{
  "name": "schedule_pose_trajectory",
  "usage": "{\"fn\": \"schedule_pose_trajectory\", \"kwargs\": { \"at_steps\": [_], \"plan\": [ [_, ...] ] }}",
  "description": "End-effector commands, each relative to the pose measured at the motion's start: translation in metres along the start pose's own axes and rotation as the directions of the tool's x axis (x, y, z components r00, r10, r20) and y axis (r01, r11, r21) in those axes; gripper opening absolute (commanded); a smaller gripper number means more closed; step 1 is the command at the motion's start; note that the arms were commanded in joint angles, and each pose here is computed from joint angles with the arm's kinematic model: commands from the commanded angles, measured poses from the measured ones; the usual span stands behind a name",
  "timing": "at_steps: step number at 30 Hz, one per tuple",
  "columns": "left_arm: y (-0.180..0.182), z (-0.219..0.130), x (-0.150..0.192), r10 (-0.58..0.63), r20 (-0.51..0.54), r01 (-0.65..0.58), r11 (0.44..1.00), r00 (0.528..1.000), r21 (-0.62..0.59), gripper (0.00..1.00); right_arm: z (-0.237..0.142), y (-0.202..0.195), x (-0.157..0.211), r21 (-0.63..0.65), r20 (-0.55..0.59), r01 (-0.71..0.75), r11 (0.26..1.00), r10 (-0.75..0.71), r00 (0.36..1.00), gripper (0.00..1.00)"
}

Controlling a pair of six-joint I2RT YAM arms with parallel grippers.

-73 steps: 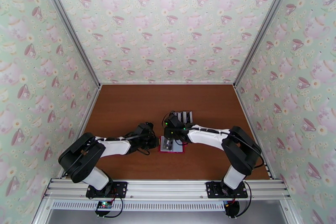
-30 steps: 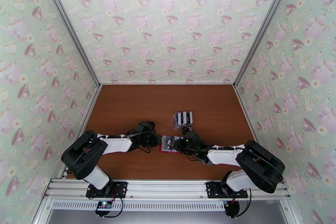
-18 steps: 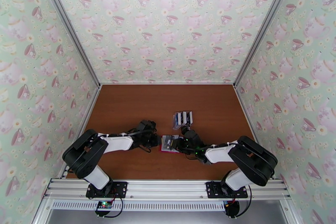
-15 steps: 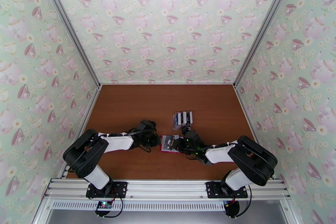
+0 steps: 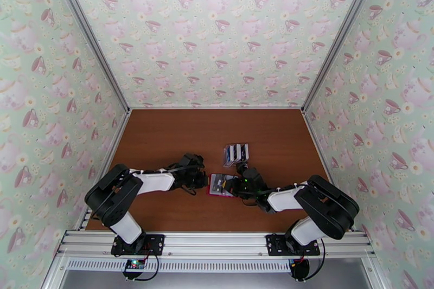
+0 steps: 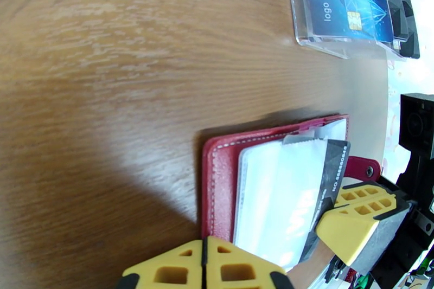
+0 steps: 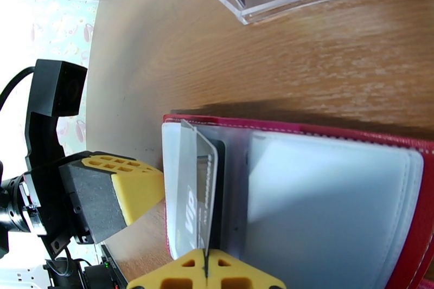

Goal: Put the credit cards into the card holder

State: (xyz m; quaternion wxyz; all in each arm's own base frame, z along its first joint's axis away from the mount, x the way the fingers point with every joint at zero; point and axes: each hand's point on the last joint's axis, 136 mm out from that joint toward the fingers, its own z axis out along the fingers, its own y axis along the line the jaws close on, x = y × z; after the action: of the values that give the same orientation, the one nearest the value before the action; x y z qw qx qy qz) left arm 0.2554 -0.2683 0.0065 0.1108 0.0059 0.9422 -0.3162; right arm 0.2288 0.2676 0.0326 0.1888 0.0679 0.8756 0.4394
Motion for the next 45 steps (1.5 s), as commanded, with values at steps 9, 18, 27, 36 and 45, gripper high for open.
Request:
{"fn": "schedule_pose_trajectory", "kwargs": {
  "at_steps": [9, 18, 27, 36, 45],
  "plan": [
    [0.095, 0.019, 0.045, -0.073, -0.094, 0.036, 0.940, 0.993, -0.339, 0.05, -0.006, -0.029, 0.021, 0.065, -0.082, 0.009, 0.998, -0.003, 0.997, 0.01],
    [0.091, 0.019, 0.046, -0.073, -0.092, 0.039, 0.944, 0.993, -0.327, 0.05, 0.002, -0.026, 0.019, 0.049, -0.094, 0.006, 0.999, -0.002, 0.996, 0.05],
    [0.087, 0.016, 0.049, -0.080, -0.086, 0.050, 0.951, 0.993, -0.306, 0.05, 0.009, -0.021, 0.014, 0.062, -0.102, 0.011, 0.998, -0.004, 0.995, 0.10],
    [0.082, 0.014, 0.052, -0.093, -0.074, 0.070, 0.961, 0.993, -0.269, 0.05, 0.011, -0.026, 0.013, 0.127, -0.125, 0.015, 0.992, 0.001, 0.992, 0.18],
    [0.077, 0.015, 0.056, -0.107, -0.070, 0.089, 0.969, 0.992, -0.229, 0.04, -0.016, -0.012, -0.001, 0.249, -0.090, 0.085, 0.965, -0.064, 0.994, 0.38]
  ]
}}
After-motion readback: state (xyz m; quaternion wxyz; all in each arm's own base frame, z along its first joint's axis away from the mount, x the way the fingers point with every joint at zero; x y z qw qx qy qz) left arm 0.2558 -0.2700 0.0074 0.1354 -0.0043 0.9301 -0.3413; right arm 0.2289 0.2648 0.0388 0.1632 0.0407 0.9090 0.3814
